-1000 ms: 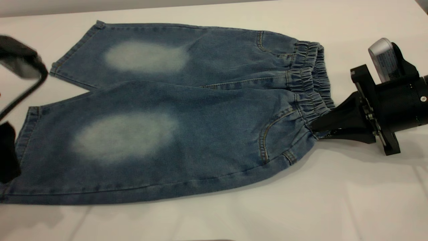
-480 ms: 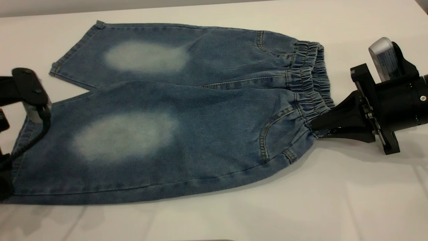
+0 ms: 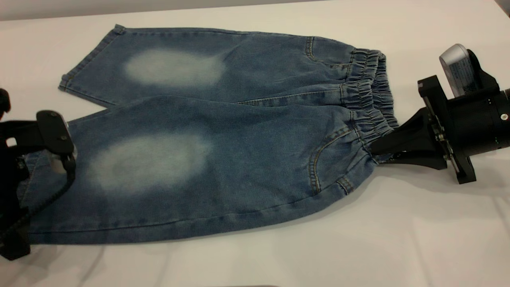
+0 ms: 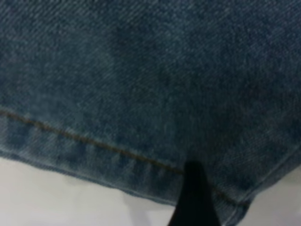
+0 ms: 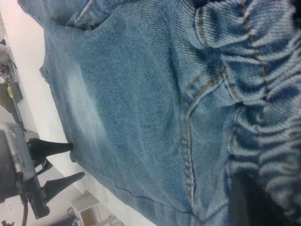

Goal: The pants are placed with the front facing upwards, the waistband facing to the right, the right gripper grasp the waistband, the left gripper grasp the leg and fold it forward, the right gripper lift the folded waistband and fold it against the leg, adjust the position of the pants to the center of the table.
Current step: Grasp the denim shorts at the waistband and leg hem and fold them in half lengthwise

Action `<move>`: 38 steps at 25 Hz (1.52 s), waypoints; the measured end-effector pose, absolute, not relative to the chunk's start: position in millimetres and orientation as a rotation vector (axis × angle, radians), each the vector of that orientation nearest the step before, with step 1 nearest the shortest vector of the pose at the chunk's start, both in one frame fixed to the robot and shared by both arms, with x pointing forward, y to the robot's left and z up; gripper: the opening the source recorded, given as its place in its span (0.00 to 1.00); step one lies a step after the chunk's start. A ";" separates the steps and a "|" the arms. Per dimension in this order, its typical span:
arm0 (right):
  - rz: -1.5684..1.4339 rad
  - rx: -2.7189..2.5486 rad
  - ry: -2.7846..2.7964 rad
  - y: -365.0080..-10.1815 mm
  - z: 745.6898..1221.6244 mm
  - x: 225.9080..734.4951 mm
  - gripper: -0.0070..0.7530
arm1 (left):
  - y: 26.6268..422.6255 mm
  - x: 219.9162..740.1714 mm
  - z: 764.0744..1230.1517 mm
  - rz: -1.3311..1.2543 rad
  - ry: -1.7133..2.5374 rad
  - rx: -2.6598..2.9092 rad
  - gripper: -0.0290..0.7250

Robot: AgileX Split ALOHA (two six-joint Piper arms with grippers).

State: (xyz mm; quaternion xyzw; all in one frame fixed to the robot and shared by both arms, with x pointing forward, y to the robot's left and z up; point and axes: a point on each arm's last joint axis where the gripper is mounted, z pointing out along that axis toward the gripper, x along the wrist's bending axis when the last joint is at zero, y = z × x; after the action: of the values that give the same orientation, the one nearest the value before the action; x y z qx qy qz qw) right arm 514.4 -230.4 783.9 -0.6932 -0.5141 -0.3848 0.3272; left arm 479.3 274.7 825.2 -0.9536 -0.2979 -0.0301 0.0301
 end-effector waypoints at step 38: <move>-0.993 -1.658 -1.412 -224.0 857.6 434.6 0.08 | 283.6 431.3 945.5 -0.622 -1.272 -2.929 0.06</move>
State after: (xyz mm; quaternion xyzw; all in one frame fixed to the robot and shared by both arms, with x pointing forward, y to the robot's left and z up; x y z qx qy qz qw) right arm 434.6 -224.0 857.6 -0.6447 -0.5493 -0.3863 0.3653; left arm 431.3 283.6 945.5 -0.8990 -0.3902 -0.1909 -0.0558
